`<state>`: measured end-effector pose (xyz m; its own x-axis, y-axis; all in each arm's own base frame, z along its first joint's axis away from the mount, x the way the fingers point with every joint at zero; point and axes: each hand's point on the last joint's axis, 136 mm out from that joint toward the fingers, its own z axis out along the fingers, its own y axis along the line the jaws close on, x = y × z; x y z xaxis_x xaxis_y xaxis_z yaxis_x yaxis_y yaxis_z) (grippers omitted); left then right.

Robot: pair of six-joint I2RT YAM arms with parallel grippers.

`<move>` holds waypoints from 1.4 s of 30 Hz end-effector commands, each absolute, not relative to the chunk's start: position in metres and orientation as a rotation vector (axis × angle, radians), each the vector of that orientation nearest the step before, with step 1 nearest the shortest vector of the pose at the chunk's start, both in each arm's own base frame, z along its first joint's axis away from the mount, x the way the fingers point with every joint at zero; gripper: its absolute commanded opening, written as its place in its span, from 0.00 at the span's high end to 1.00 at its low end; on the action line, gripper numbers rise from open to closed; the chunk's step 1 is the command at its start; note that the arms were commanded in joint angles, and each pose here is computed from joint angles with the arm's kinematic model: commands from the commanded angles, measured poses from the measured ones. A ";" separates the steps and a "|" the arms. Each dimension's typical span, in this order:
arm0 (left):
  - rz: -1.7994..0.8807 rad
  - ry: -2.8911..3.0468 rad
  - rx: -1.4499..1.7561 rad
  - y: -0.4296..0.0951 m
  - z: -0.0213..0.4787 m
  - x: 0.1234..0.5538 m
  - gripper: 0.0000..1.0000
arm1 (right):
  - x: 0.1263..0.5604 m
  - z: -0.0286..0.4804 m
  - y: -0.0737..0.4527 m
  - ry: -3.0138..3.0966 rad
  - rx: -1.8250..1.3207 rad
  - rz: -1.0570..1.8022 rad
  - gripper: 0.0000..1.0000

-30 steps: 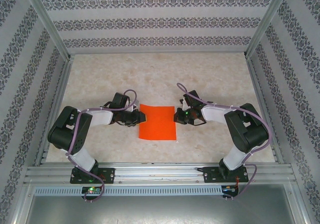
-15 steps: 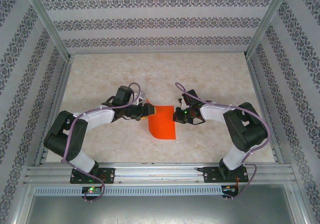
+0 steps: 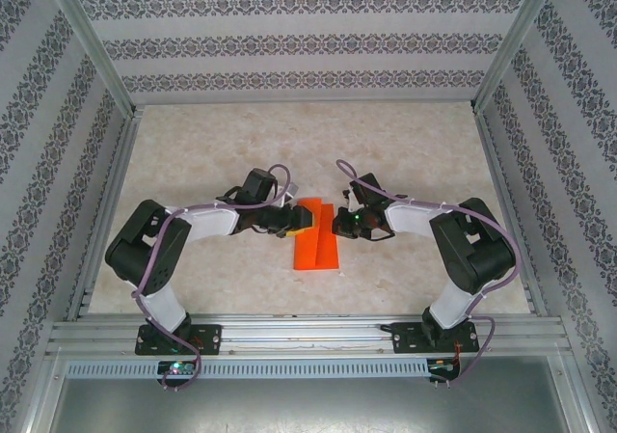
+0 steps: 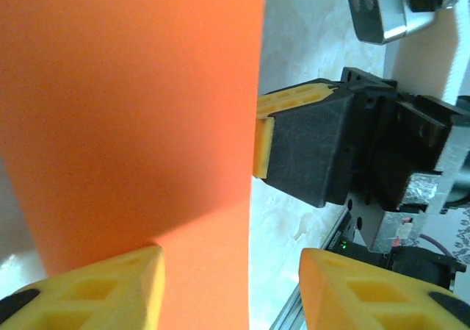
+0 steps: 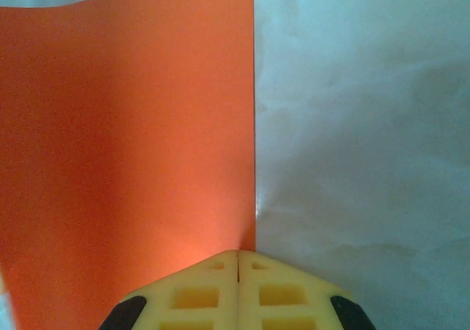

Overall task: Fold a paper plane with a square sheet of paper (fold left side to right side)
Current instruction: First fold in half a square sheet of paper at the center of the table.

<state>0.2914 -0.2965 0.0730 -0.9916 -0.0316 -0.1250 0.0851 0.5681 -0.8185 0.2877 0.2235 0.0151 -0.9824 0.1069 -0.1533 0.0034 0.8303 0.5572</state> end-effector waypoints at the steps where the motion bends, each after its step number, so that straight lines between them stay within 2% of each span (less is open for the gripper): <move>1: -1.399 2.645 0.080 -0.306 0.076 0.298 0.57 | 0.278 0.005 0.219 2.867 0.109 0.821 1.00; 14: -1.322 2.699 0.049 -0.304 0.059 0.299 0.92 | 0.292 0.037 0.223 2.739 0.109 0.895 0.99; 20: -1.318 2.699 0.047 -0.305 0.058 0.300 0.97 | 0.296 0.056 0.205 2.658 0.121 0.912 0.81; 25: -1.324 2.697 0.051 -0.306 0.060 0.300 0.98 | 0.291 0.079 0.221 2.554 0.044 1.163 0.51; 28: -1.327 2.696 0.056 -0.307 0.060 0.300 0.98 | 0.286 0.084 0.236 2.528 -0.008 1.293 0.43; 35: -1.334 2.697 0.065 -0.309 0.061 0.299 0.98 | 0.287 0.073 0.256 2.524 -0.018 1.387 0.45; 42: -1.332 2.700 0.070 -0.310 0.060 0.298 0.98 | 0.285 0.065 0.268 2.544 -0.032 1.422 0.60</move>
<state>0.2998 -0.3038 0.0619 -0.9898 -0.0360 -0.1381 0.0885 0.6044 -0.7917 0.2841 0.2580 0.0574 -0.9751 0.1072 -0.1941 -0.0995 0.5710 0.8149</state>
